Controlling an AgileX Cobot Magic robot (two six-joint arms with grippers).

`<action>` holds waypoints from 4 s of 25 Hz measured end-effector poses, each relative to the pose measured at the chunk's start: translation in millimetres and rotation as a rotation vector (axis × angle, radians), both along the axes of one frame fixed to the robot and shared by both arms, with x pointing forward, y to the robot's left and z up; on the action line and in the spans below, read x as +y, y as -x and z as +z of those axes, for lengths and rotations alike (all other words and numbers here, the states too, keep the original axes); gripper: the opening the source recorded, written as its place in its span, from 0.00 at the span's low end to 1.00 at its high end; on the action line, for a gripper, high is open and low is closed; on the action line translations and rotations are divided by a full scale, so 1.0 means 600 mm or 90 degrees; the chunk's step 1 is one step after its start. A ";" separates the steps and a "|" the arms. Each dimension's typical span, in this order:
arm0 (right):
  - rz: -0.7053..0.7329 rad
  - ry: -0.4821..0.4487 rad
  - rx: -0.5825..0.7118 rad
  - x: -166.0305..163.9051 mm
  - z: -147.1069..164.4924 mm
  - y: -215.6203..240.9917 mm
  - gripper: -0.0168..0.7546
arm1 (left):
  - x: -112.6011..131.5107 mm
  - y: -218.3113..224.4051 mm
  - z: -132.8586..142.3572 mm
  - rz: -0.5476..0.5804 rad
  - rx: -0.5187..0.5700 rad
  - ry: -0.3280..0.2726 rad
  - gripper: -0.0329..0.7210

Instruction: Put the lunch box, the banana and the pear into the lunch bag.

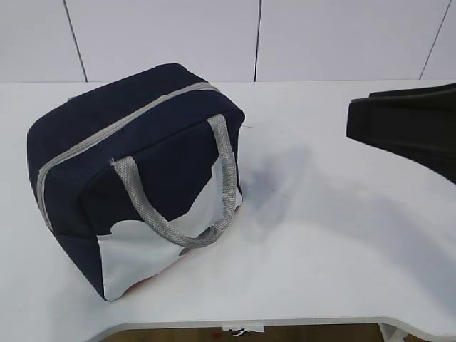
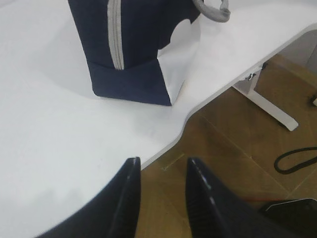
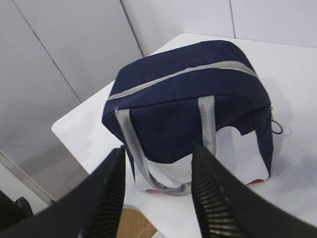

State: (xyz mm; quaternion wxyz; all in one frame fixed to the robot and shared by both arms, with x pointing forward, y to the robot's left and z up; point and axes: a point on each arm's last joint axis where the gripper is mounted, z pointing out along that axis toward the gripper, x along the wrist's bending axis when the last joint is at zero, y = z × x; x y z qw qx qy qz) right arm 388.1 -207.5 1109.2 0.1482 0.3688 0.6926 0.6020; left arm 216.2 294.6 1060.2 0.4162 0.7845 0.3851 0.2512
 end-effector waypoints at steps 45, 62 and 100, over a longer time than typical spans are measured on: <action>-0.106 0.004 -0.035 -0.018 0.005 -0.019 0.46 | -0.010 -0.021 -0.007 0.261 -0.025 0.015 0.36; -0.306 0.019 -0.103 -0.060 0.018 -0.044 0.46 | -0.010 -0.021 -0.007 0.262 -0.025 0.016 0.36; -0.411 0.187 -0.029 -0.115 0.011 0.035 0.46 | -0.010 -0.021 -0.007 0.262 -0.025 0.016 0.36</action>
